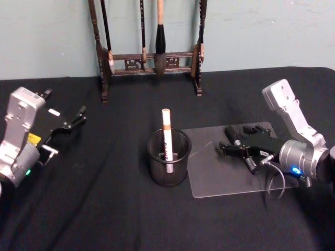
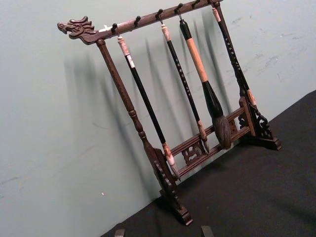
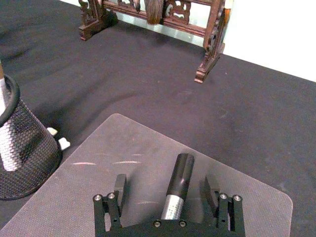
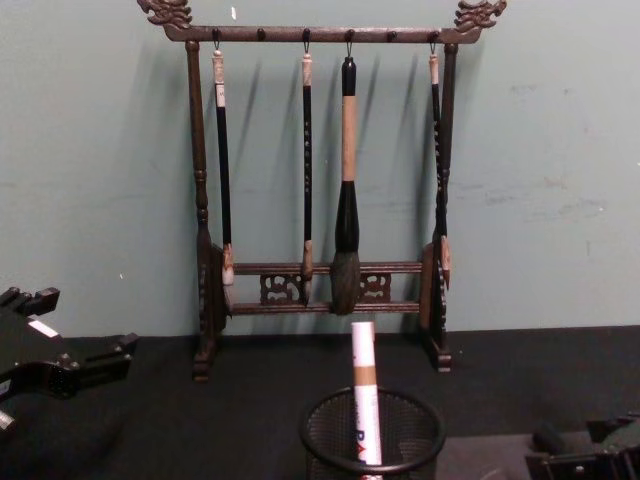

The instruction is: Pick up the water-based marker from the table and place it into the pen holder.

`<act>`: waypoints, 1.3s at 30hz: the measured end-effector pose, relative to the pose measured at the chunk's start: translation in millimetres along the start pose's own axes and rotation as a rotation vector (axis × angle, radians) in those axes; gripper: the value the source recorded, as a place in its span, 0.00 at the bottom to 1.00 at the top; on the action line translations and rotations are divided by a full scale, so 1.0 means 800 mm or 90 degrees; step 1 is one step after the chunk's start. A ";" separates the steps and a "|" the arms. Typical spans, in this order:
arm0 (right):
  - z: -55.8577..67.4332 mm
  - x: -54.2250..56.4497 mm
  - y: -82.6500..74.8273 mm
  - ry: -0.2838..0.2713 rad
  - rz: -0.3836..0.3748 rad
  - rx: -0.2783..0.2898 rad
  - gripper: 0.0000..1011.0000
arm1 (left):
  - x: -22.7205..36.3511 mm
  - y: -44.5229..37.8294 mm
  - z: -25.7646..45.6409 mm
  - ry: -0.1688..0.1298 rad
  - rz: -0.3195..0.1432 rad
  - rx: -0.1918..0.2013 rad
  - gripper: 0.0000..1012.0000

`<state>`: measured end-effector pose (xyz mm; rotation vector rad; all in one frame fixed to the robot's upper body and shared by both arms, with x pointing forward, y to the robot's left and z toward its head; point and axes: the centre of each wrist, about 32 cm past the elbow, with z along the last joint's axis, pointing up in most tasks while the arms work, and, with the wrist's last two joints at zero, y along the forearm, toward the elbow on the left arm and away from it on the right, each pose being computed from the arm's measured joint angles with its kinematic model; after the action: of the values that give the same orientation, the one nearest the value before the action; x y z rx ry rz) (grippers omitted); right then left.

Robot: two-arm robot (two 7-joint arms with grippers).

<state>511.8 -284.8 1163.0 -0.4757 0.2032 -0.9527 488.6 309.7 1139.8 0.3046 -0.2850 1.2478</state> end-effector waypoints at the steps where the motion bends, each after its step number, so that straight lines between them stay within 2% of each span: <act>1: 0.000 0.000 0.000 0.000 0.000 -0.001 0.99 | 0.0000 0.000 0.0000 0.000 0.000 0.000 0.99; 39: -0.010 0.002 0.009 0.008 0.000 -0.007 0.99 | 0.0000 0.000 0.0000 0.000 0.000 0.000 0.99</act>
<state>514.9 -285.3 1152.5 -0.4795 0.2199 -0.9547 488.6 309.7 1139.8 0.3045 -0.2850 1.2480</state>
